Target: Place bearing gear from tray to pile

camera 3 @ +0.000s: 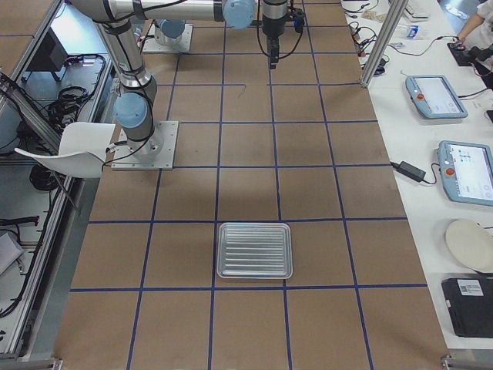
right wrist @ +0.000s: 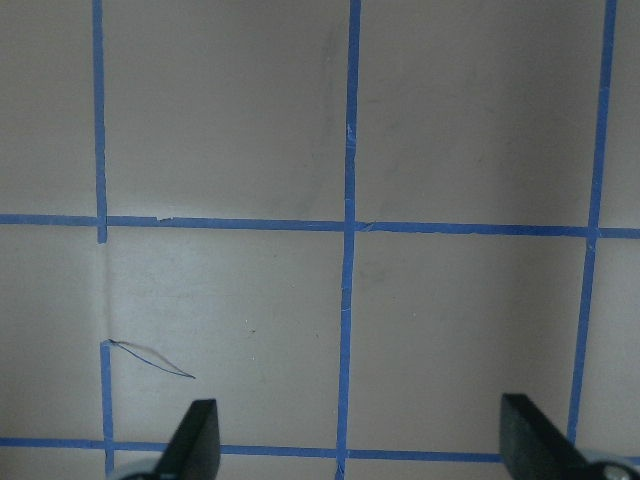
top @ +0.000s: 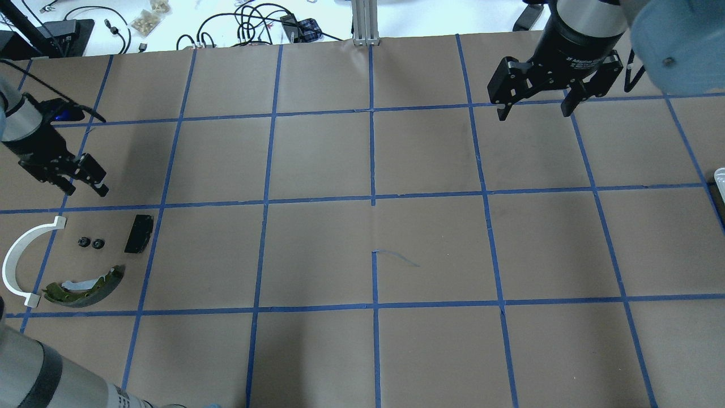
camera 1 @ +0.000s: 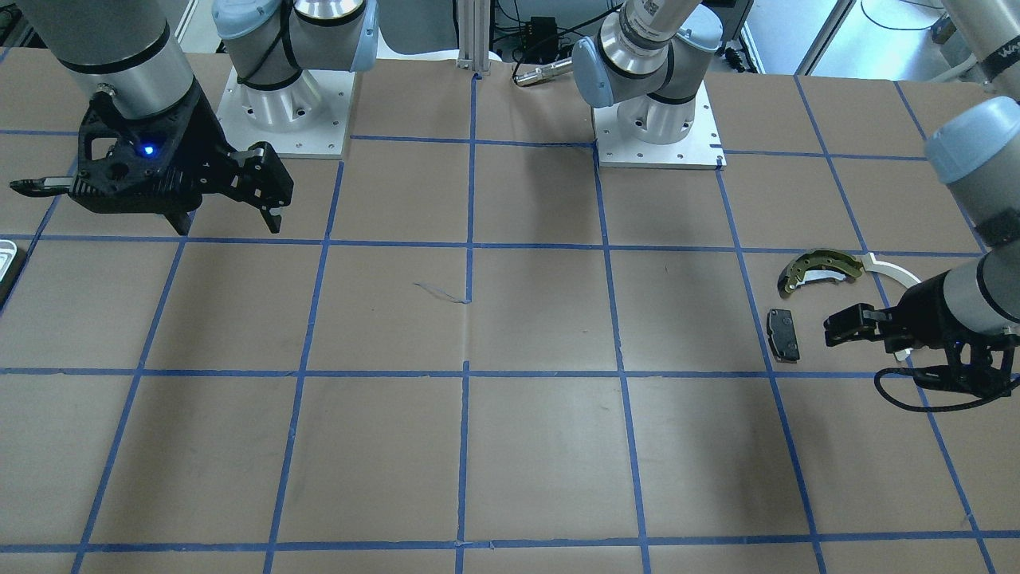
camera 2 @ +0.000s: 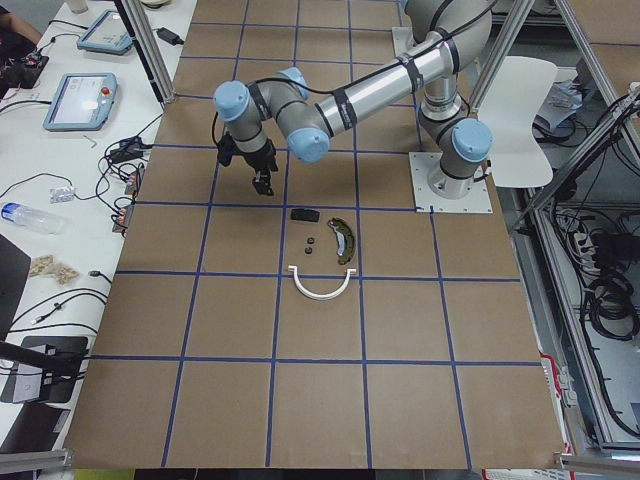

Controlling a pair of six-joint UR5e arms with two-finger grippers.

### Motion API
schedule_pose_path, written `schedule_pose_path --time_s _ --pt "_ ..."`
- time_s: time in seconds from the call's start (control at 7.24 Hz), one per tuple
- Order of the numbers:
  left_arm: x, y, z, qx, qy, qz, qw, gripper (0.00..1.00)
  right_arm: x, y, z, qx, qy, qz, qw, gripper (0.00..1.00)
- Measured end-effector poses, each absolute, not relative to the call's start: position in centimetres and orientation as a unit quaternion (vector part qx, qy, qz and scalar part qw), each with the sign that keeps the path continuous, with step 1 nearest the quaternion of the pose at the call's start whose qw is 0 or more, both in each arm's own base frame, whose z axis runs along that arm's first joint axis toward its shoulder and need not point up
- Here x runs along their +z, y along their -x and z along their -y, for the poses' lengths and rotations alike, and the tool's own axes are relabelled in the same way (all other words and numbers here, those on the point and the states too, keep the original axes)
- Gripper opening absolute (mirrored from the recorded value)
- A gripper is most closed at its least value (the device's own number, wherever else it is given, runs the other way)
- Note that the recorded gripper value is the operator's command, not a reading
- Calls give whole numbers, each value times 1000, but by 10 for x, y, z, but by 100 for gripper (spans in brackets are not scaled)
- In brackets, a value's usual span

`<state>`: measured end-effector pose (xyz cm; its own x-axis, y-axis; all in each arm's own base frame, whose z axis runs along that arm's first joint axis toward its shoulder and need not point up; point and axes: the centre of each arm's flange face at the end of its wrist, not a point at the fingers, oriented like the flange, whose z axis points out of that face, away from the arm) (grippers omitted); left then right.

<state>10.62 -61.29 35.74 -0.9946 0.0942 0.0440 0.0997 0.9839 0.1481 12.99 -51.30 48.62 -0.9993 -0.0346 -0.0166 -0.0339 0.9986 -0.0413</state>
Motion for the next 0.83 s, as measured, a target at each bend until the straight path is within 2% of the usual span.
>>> schedule_pose_path --time_s 0.14,0.55,0.83 --pt "387 -59 613 -59 44 997 19 100 486 -130 513 -21 17 -1000 9 100" --pt "443 71 579 -33 15 999 39 100 486 -130 513 -21 17 -1000 9 100" --pt "458 116 548 -30 41 999 -2 100 486 -130 513 -21 17 -1000 9 100"
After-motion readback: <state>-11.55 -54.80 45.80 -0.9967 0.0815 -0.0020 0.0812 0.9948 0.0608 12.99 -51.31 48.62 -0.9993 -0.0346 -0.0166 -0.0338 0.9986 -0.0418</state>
